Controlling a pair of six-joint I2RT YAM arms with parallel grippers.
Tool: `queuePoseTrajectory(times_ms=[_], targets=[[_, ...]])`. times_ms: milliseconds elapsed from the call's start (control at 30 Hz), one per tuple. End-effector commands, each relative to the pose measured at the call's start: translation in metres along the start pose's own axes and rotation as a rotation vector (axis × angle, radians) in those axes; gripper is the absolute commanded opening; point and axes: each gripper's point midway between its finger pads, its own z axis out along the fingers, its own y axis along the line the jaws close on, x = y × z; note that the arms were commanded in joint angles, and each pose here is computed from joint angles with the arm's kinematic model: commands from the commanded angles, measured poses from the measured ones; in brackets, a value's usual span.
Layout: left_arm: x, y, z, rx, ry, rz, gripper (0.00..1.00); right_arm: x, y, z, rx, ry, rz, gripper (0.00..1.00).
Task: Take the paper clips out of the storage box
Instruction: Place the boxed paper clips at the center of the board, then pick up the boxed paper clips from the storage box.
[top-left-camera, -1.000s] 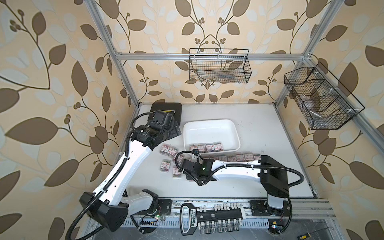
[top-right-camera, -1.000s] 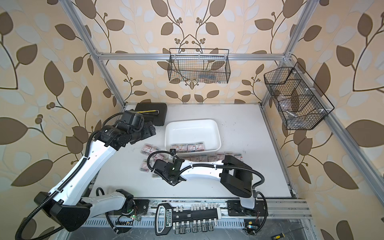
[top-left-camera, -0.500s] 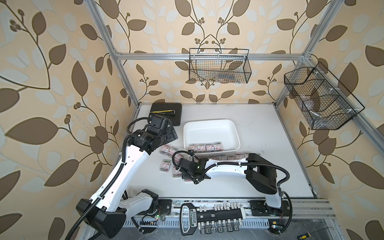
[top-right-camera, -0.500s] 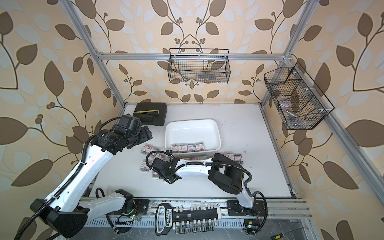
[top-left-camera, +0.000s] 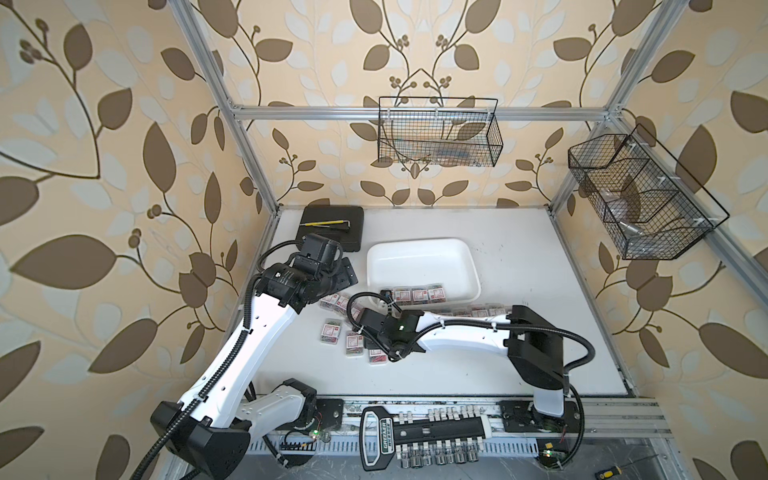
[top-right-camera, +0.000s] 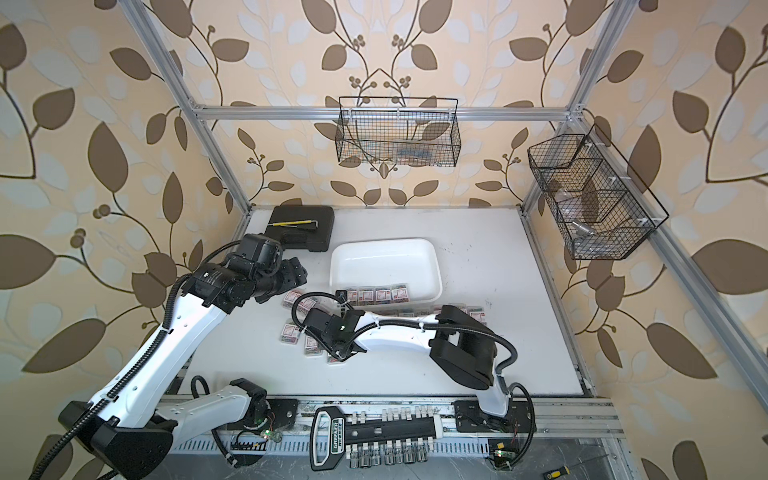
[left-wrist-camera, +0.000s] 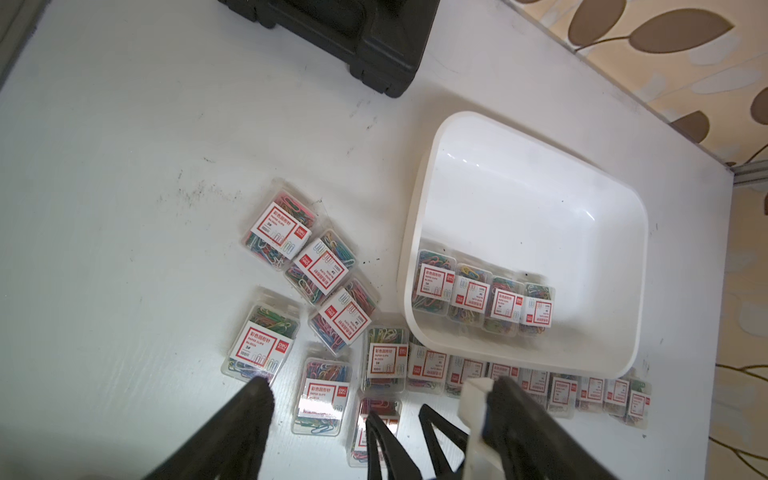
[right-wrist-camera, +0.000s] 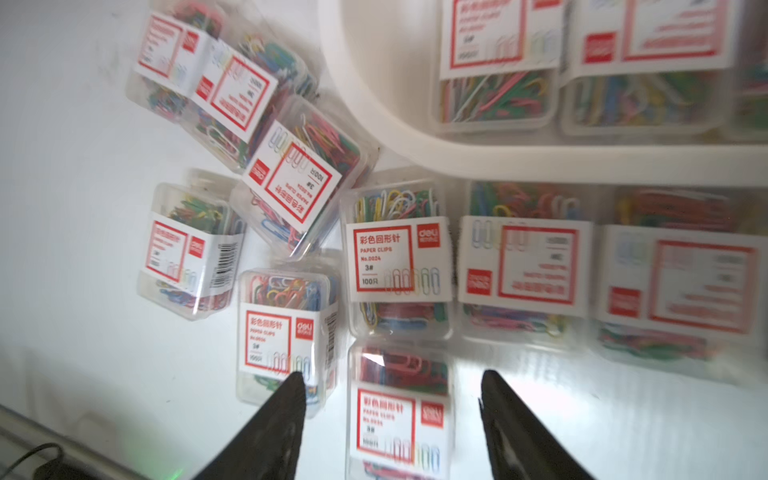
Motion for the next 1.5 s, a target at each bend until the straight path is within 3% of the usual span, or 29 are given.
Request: queuePoseTrajectory(times_ms=[0,233,433,600,733,967,1467], targets=[[0.006,-0.01,0.005,0.062,0.043,-0.005,0.82,-0.028,-0.026,-0.052,0.011,-0.109,0.091,0.68],[0.019,-0.023,0.015,0.109,0.134,-0.012,0.78,-0.088,-0.107,-0.106,0.1,-0.215,0.24,0.68],[0.024,-0.032,0.028,0.134,0.186,-0.026,0.75,-0.125,-0.182,-0.098,0.181,-0.176,0.31,0.68],[0.024,-0.03,0.036,0.088,0.21,-0.069,0.72,-0.146,-0.212,-0.07,0.22,-0.102,0.245,0.65],[0.03,-0.028,0.045,0.055,0.24,-0.131,0.69,-0.155,-0.221,-0.046,0.237,-0.051,0.183,0.64],[0.03,-0.022,0.046,-0.005,0.195,-0.183,0.68,-0.161,-0.206,-0.014,0.202,0.012,0.073,0.66],[0.047,-0.021,0.046,-0.078,0.127,-0.184,0.69,-0.156,-0.206,0.013,0.212,0.022,0.045,0.69]])
